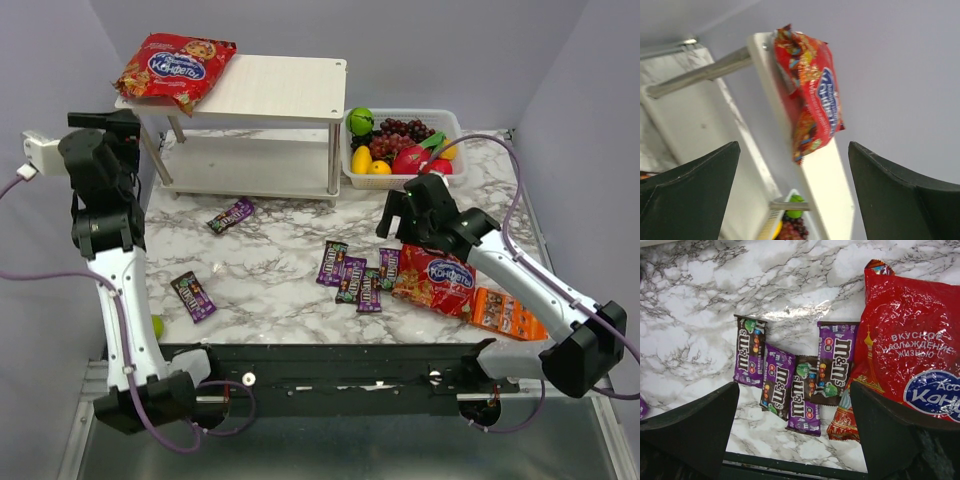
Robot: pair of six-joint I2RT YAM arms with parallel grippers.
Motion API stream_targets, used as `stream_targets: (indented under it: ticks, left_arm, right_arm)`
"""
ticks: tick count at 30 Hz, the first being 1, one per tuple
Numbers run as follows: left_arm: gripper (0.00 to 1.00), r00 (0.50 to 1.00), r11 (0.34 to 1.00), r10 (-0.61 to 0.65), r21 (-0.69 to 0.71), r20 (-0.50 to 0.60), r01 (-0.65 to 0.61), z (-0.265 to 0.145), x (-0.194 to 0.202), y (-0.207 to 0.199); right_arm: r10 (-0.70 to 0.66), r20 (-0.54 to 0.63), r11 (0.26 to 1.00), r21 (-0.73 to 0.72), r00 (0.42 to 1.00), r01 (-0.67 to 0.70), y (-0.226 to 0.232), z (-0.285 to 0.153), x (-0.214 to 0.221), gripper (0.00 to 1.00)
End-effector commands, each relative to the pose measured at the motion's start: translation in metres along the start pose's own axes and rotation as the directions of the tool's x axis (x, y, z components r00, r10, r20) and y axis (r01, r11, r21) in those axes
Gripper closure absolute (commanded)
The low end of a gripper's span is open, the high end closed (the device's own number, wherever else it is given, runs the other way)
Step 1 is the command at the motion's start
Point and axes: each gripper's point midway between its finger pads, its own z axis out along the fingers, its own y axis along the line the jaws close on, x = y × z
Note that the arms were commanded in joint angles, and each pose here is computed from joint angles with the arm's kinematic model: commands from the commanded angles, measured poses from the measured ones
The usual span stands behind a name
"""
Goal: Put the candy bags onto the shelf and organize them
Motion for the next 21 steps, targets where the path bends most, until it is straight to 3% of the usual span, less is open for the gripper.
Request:
stream_targets:
  ticks: [1,6,8,14,18,21]
  left_arm:
    - [0.01,0.978,0.978,0.209,-0.020,0.013,-0.208,-0.033,-0.010,0.047]
    - [0.01,0.885,0.893,0.449,0.035,-0.123,-0.448,-0.053,0.014,0.079]
    - [0.01,0.880,0.893,0.449,0.045,-0.156,-0.448,-0.056,0.024,0.089]
    - [0.01,0.819,0.912,0.408,0.140,-0.404,-0.385,-0.059,0.094,0.138]
    - [0.01,0.750,0.923,0.375,0.139,-0.544,-0.360,-0.059,0.132,0.177]
    - [0.02,0.681,0.912,0.395,0.172,-0.617,-0.372,-0.068,0.158,0.185]
  right_arm:
    - [0.027,-0.014,0.999,0.033,1.000,-0.026,-0.017,-0.007,0.009,0.00]
    - [0.112,-0.042,0.991,0.082,0.993,-0.108,-0.031,-0.011,0.022,0.00]
    - [0.134,-0.044,0.987,0.097,0.990,-0.129,-0.036,-0.011,0.025,0.00]
    - [0.211,-0.085,0.958,0.216,0.974,-0.189,-0.073,-0.001,0.035,0.04]
    - [0.247,-0.074,0.917,0.340,0.966,-0.209,-0.113,0.001,0.038,0.08]
    - [0.254,-0.046,0.878,0.429,0.966,-0.210,-0.142,-0.002,0.039,0.08]
